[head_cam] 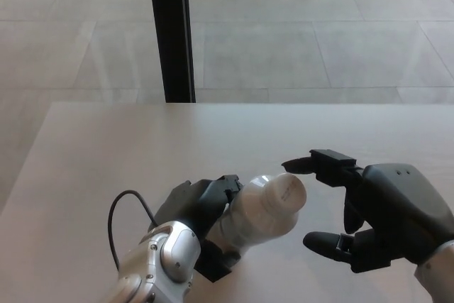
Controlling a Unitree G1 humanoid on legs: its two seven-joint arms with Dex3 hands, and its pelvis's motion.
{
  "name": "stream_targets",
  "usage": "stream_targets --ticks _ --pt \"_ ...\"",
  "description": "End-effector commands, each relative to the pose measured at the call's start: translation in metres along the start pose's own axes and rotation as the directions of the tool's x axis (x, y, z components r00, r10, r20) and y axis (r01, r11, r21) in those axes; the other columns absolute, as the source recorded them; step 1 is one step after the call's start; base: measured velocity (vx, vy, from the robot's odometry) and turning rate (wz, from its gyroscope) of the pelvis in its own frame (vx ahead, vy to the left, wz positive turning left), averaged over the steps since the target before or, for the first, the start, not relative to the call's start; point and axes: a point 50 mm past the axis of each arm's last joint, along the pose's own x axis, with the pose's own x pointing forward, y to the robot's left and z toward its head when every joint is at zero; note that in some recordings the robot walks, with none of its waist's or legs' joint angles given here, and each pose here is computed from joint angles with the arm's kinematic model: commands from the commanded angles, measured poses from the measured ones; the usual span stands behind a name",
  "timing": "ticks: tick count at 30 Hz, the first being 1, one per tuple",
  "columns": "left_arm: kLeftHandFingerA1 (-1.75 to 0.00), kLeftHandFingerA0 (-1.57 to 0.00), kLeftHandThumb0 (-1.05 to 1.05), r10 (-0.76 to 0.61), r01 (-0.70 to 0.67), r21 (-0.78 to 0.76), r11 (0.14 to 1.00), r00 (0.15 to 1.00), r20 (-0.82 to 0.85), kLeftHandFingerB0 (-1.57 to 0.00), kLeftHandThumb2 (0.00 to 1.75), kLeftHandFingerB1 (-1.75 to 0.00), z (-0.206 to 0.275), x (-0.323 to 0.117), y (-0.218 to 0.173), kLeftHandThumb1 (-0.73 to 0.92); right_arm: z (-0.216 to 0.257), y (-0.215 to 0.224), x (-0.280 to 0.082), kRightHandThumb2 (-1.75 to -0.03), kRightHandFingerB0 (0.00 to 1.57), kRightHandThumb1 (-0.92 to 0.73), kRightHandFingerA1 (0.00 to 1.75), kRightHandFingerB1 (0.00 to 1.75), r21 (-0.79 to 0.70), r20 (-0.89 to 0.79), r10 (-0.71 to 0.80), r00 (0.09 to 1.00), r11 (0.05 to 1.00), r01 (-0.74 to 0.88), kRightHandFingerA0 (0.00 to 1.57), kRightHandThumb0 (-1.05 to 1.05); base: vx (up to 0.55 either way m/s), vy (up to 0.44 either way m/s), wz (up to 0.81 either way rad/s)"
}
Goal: The robot uses its left hand to to lift the bottle kept on the middle of the desk and tilts it towards its right hand. It then uses its right hand to rotate its cap to open it and places the bottle and cap back on the desk
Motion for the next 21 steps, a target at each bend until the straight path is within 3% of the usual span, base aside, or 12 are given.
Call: stream_targets --ticks 1,4,5,7,10,11,12,14,17,18,19,21 --pt "-1.54 -0.80 0.15 -0.072 0.075 0.024 0.997 0.990 -0.119 -0.60 0.85 -0.91 -0.023 -0.002 -0.014 0.74 0.001 -0.001 0.000 -0.59 0.39 -0.60 1.24 0.46 -0.001 0.012 -0.029 1.000 1.000 0.029 1.01 -0.56 0.00 0.000 0.00" --pt "-1.56 -0.80 0.14 -0.074 0.078 0.025 0.997 0.990 -0.123 -0.67 0.85 -0.97 -0.023 -0.002 -0.015 0.75 0.001 -0.001 0.003 -0.59 0.38 -0.60 1.20 0.46 -0.005 0.020 -0.032 0.999 0.999 0.032 1.01 -0.56 0.00 0.000 0.00" --pt "-1.60 -0.76 0.14 -0.077 0.081 0.029 0.996 0.989 -0.127 -0.59 0.90 -0.88 -0.023 -0.002 -0.015 0.72 0.002 -0.001 0.004 -0.59 0.38 -0.60 1.19 0.45 -0.007 0.016 -0.028 0.999 1.000 0.028 1.00 -0.57 0.00 0.000 0.00" --pt "-1.57 -0.80 0.16 -0.077 0.081 0.031 0.996 0.991 -0.110 -0.65 0.90 -0.96 -0.023 -0.002 -0.016 0.72 0.003 -0.001 0.005 -0.59 0.38 -0.61 1.19 0.45 -0.012 0.013 -0.021 1.000 1.000 0.021 1.01 -0.58 0.00 0.000 0.00" --pt "-1.59 -0.76 0.14 -0.078 0.082 0.027 0.996 0.989 -0.123 -0.55 0.95 -0.73 -0.023 -0.002 -0.016 0.68 0.005 0.000 0.006 -0.58 0.38 -0.60 1.18 0.46 -0.009 0.015 -0.024 1.000 1.000 0.024 1.02 -0.58 0.00 0.000 0.00" --pt "-1.56 -0.79 0.13 -0.079 0.083 0.027 0.996 0.989 -0.126 -0.59 0.90 -0.81 -0.023 -0.002 -0.016 0.71 0.005 0.000 0.006 -0.87 0.33 -0.46 1.12 0.56 -0.008 0.019 -0.027 0.999 1.000 0.027 1.05 -0.59 0.00 0.000 0.00" --pt "-1.57 -0.76 0.12 -0.079 0.084 0.033 0.996 0.989 -0.128 -0.56 0.92 -0.76 -0.024 -0.002 -0.016 0.71 0.006 0.000 0.007 -0.58 0.38 -0.59 1.18 0.47 -0.004 0.022 -0.029 0.999 1.000 0.029 1.02 -0.57 0.00 0.000 0.00" --pt "-1.57 -0.79 0.14 -0.077 0.083 0.046 0.995 0.989 -0.127 -0.66 0.89 -0.93 -0.024 -0.001 -0.016 0.71 0.008 0.000 0.007 -0.58 0.37 -0.59 1.19 0.48 0.002 0.034 -0.035 0.999 0.999 0.035 1.02 -0.57 0.00 0.000 0.00" --pt "-1.61 -0.78 0.15 -0.077 0.083 0.041 0.996 0.989 -0.129 -0.67 0.90 -0.98 -0.024 -0.001 -0.017 0.71 0.010 0.000 0.010 -0.58 0.36 -0.59 1.20 0.48 0.003 0.040 -0.034 0.999 0.999 0.033 1.03 -0.57 0.00 0.000 0.00" --pt "-1.62 -0.78 0.15 -0.079 0.084 0.040 0.996 0.988 -0.130 -0.67 0.93 -1.00 -0.024 -0.001 -0.017 0.70 0.010 0.000 0.010 -0.87 0.31 -0.46 1.13 0.55 0.002 0.043 -0.034 0.998 0.999 0.034 1.07 -0.61 0.00 0.000 0.00" --pt "-1.62 -0.77 0.16 -0.082 0.087 0.031 0.996 0.987 -0.136 -0.63 0.93 -0.87 -0.024 -0.002 -0.018 0.70 0.011 -0.001 0.011 -0.58 0.36 -0.59 1.18 0.47 0.002 0.046 -0.035 0.998 0.999 0.035 1.04 -0.58 0.00 0.000 0.00" --pt "-1.56 -0.77 0.16 -0.083 0.088 0.029 0.996 0.987 -0.135 -0.64 0.88 -0.96 -0.024 -0.002 -0.018 0.73 0.012 -0.001 0.012 -0.59 0.37 -0.58 1.20 0.47 0.007 0.051 -0.037 0.998 0.999 0.037 1.06 -0.57 0.00 0.000 0.00"
